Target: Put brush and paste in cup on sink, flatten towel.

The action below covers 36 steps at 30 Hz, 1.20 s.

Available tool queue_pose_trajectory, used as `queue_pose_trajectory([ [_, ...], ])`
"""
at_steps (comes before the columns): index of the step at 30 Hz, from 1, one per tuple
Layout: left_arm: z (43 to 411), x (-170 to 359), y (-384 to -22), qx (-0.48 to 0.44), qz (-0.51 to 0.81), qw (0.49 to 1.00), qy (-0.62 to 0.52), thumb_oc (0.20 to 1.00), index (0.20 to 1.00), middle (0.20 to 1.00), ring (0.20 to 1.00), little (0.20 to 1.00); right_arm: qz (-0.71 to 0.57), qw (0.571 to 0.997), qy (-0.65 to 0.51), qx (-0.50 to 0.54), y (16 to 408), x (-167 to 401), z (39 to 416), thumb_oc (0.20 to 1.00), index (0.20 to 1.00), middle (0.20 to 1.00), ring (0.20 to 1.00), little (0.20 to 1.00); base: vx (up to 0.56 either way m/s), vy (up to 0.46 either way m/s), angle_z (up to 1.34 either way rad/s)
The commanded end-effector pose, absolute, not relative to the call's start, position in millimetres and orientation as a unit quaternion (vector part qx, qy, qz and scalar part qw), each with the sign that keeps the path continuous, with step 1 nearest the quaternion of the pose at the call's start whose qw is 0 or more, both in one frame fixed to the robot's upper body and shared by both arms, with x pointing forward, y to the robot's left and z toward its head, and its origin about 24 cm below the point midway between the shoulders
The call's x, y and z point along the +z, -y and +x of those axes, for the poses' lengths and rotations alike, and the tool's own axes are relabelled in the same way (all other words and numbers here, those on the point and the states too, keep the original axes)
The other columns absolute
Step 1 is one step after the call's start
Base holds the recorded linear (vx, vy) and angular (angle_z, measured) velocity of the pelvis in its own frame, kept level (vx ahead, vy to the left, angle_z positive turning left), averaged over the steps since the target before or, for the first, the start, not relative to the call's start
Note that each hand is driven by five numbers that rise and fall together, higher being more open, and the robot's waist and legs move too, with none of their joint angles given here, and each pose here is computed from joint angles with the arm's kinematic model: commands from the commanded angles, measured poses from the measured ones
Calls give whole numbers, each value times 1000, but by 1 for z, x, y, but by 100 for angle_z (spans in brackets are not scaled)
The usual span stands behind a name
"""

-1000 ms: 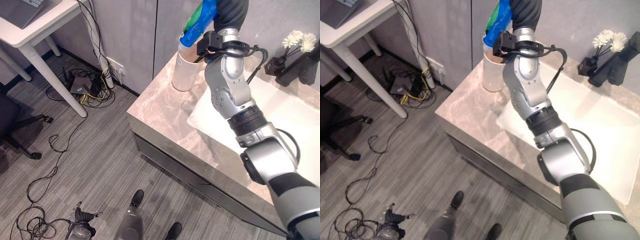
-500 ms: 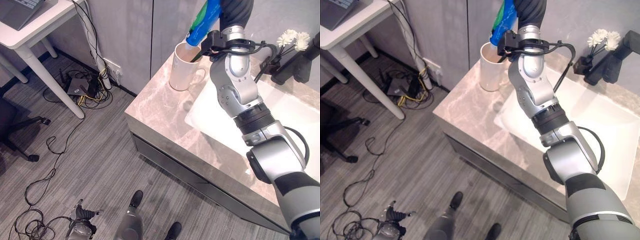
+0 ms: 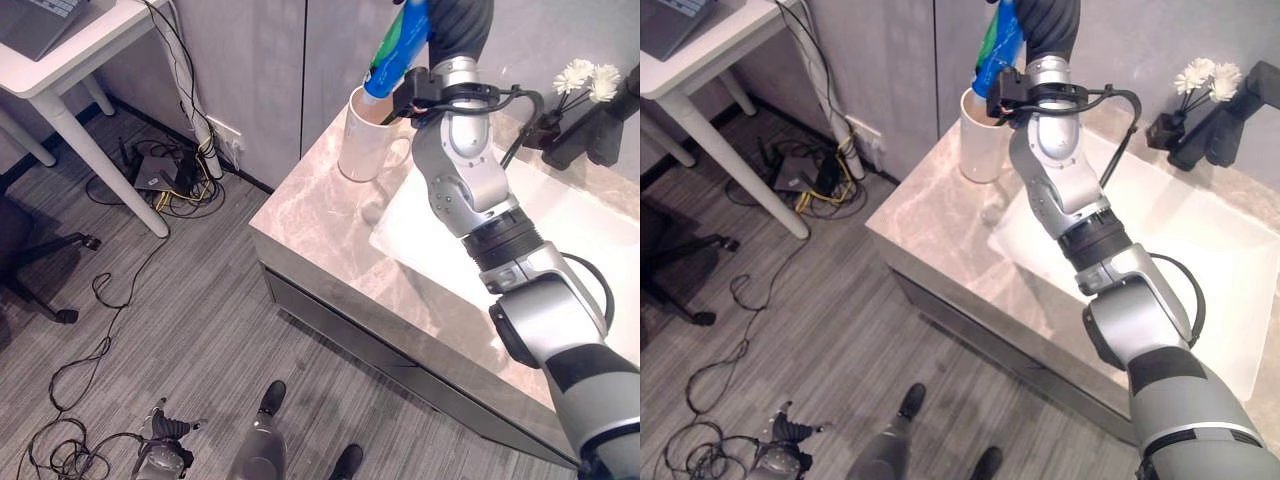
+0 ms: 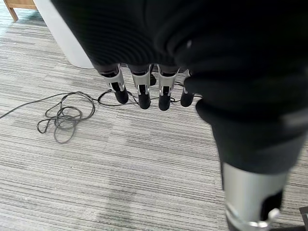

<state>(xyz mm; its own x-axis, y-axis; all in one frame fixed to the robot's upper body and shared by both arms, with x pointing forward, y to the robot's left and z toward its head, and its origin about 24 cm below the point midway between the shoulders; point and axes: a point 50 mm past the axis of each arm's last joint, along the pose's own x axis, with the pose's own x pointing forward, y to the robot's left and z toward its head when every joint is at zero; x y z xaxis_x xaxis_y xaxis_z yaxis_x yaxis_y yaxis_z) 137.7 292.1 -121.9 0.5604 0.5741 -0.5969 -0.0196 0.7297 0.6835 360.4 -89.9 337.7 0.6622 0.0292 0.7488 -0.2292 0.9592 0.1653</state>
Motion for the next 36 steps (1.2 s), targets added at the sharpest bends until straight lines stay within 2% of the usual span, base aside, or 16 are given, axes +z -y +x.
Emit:
queue_pose_trajectory([
  [1,138,-118,-299,197,334,819,-424,1000,1000,1000,1000,1000,116,881,450,87,87,355,350,200,200,200,200,200,0,0,0],
  [20,135,-120,-297,193,337,815,-429,1000,1000,1000,1000,1000,109,897,422,78,86,333,357,200,200,200,200,200,0,0,0],
  [36,138,-120,-296,186,348,815,-424,1000,1000,1000,1000,1000,54,910,410,40,89,322,367,200,200,200,200,200,0,0,0],
])
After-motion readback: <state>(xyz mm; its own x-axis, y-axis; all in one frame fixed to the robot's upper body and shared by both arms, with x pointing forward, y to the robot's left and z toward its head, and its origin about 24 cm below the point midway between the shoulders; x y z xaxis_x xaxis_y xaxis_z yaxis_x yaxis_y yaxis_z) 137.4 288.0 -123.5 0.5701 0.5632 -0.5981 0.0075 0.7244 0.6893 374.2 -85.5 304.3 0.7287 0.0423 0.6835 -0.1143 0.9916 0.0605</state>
